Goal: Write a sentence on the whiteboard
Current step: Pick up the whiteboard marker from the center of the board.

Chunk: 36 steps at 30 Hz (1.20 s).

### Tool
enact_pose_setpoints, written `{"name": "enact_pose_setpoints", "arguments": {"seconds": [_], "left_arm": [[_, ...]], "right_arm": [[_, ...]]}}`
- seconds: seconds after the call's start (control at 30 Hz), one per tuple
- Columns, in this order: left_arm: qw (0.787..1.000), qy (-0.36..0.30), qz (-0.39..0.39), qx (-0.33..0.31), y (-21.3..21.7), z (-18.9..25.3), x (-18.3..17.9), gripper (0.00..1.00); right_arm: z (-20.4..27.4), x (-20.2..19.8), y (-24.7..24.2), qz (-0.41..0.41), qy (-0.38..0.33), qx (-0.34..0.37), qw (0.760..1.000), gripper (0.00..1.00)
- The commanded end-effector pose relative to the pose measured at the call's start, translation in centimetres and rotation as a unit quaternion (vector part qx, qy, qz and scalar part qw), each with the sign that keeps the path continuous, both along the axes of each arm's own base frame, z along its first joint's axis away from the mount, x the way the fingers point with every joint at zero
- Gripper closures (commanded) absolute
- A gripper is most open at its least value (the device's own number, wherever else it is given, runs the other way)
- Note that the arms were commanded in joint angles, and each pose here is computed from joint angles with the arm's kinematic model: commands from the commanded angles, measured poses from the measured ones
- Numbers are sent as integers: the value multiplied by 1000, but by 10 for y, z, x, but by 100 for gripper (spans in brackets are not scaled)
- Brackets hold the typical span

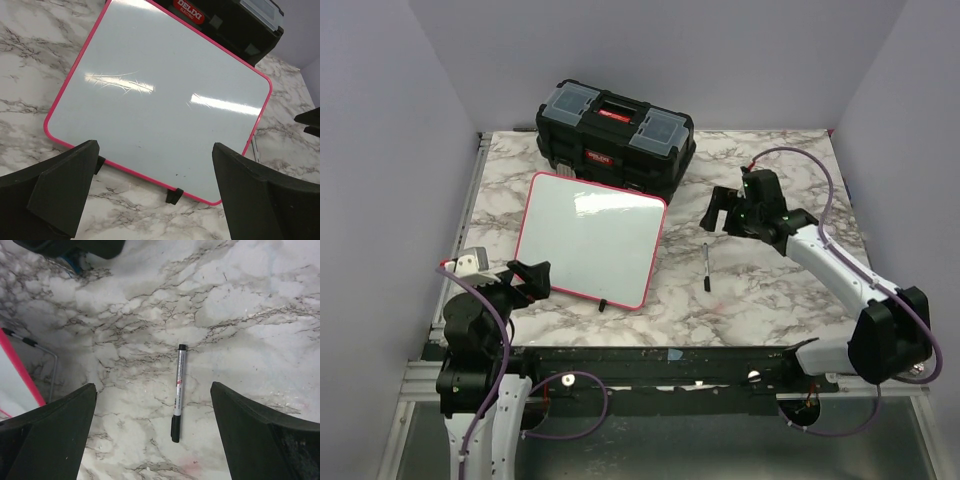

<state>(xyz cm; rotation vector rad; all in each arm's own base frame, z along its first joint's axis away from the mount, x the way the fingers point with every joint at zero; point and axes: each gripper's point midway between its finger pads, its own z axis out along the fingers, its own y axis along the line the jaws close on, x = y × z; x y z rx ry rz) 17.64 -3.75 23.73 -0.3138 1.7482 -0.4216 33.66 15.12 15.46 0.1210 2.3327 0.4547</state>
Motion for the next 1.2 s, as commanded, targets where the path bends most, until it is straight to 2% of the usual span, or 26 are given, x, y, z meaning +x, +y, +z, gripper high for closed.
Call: {"name": "enact_pose_setpoints", "arguments": {"seconds": [0.0,0.07,0.13,0.27,0.37,0.53,0.63,0.73,0.93,1.0,1.1,1.17], "left_arm": [[1000,-9,-9,5,-2,-2,-2,1],[1000,-11,-12,5,-3,-2,-2,1],[1000,-11,-14,6,-4,-3,-2,2],[1000,-13,-12,5,-3,-2,-2,2],[1000,-14,-12,6,-3,-2,-2,2],[1000,-4,20,19,9,-5,6,2],[997,32,69,26,26,-4,17,7],[993,66,99,12,33,-2,36,8],[987,56,147,-17,50,20,75,7],[988,67,139,-31,51,20,88,7],[992,73,90,-44,42,26,95,20],[995,72,69,-33,36,27,89,21]], "right_arm": [[-14,-1,10,3,28,-51,998,3],[-10,-2,32,37,19,-25,999,3],[0,-9,61,94,10,36,995,3],[25,-30,102,187,-26,158,969,5],[38,-36,115,213,-50,205,954,6],[40,-44,132,249,-53,248,935,7],[42,-43,138,250,-60,255,932,7],[42,-39,141,240,-66,259,933,6],[25,-31,142,217,-58,250,942,6],[21,-29,141,213,-57,242,945,7],[13,-20,124,179,-51,182,966,7],[4,-8,93,109,-52,110,987,7]]}}
